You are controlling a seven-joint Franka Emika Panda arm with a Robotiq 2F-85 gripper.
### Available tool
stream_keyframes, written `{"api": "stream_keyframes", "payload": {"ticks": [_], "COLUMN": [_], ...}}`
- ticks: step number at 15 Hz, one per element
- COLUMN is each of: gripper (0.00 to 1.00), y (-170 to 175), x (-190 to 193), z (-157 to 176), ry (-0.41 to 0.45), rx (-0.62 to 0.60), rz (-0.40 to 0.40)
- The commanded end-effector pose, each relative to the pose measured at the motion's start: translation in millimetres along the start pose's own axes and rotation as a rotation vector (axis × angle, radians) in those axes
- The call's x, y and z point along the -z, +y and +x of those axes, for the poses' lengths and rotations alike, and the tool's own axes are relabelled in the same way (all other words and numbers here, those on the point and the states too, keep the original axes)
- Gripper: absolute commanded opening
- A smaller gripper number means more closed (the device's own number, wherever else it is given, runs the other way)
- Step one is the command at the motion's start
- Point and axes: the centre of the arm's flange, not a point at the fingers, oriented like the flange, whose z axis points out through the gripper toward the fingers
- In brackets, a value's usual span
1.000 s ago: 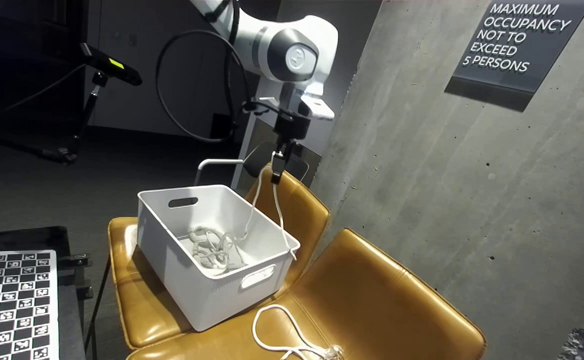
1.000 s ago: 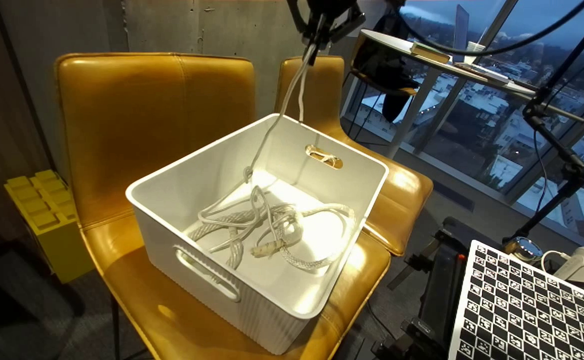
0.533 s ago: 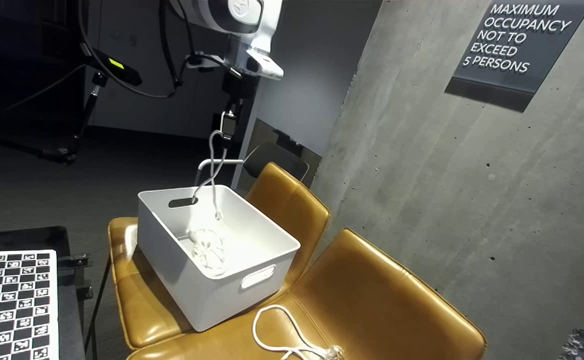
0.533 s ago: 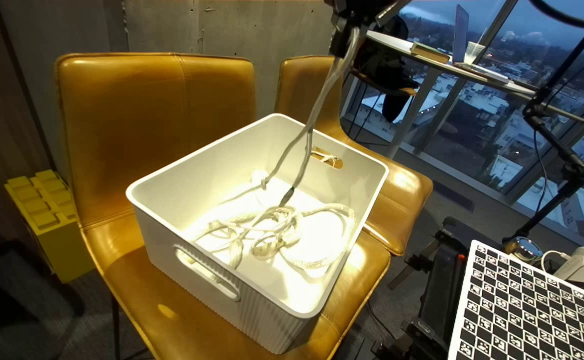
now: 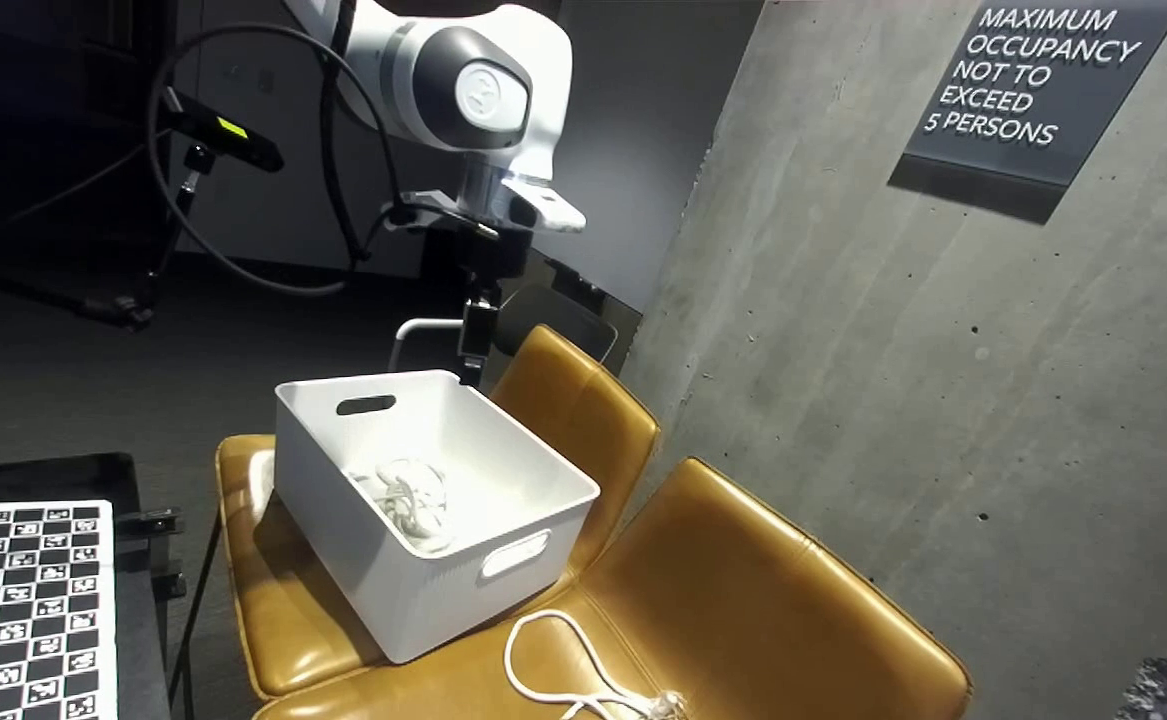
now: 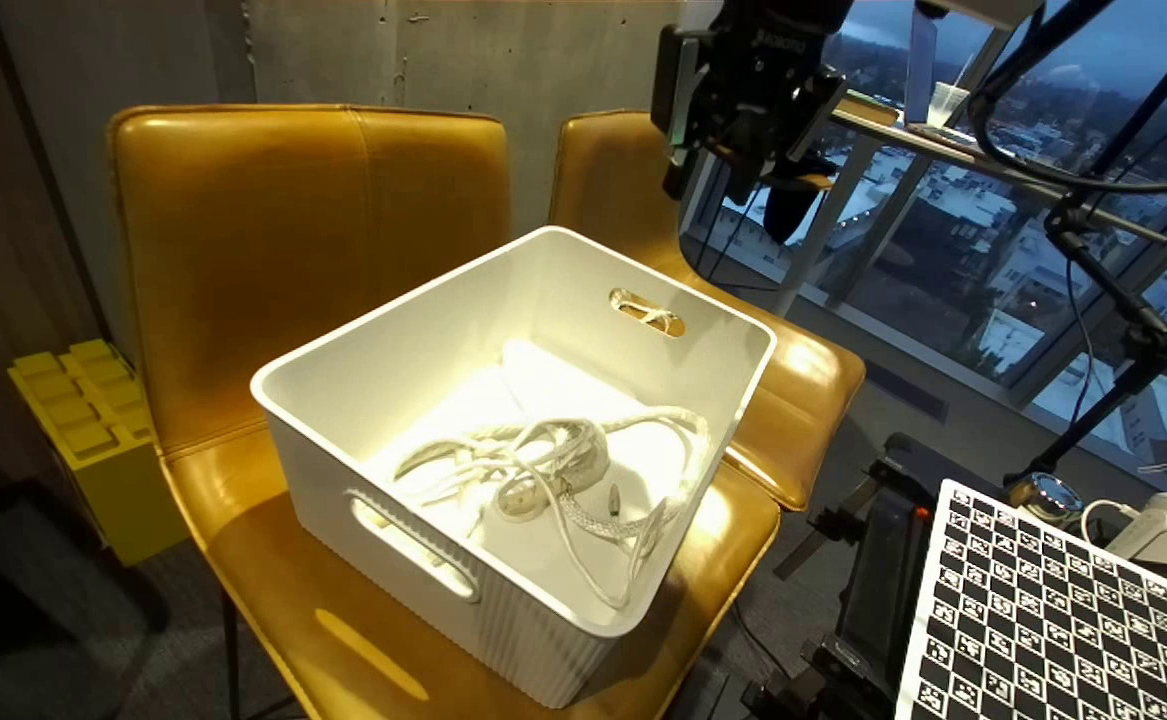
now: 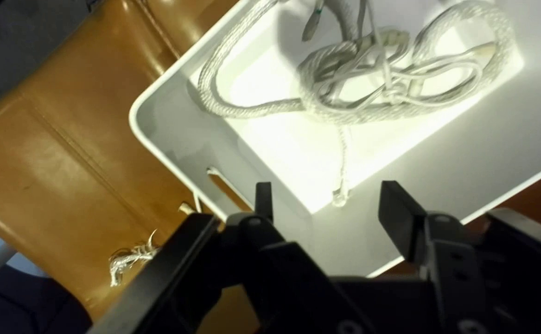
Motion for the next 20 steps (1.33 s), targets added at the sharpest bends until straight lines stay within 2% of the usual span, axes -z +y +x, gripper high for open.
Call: {"api": "stream_keyframes", "payload": {"ticks": [1,3,8,10,15,20], "gripper": [0.95,1.0,1.0,1.0,1.0,1.0], "y": [50,80,137,142,130,113], "x": [-20,-43,-123,-150,-208,-245], "z": [52,79,127,138,163,172], "ry": [0.08,0.118,0.113,0.09,0.061,0.026], "rx": [-0.006,-0.032,-0.123,-0.141,-0.174,-0.219], "rz": [-0.007,-0.03,-0.092,-0.106,-0.124,-0.1]}}
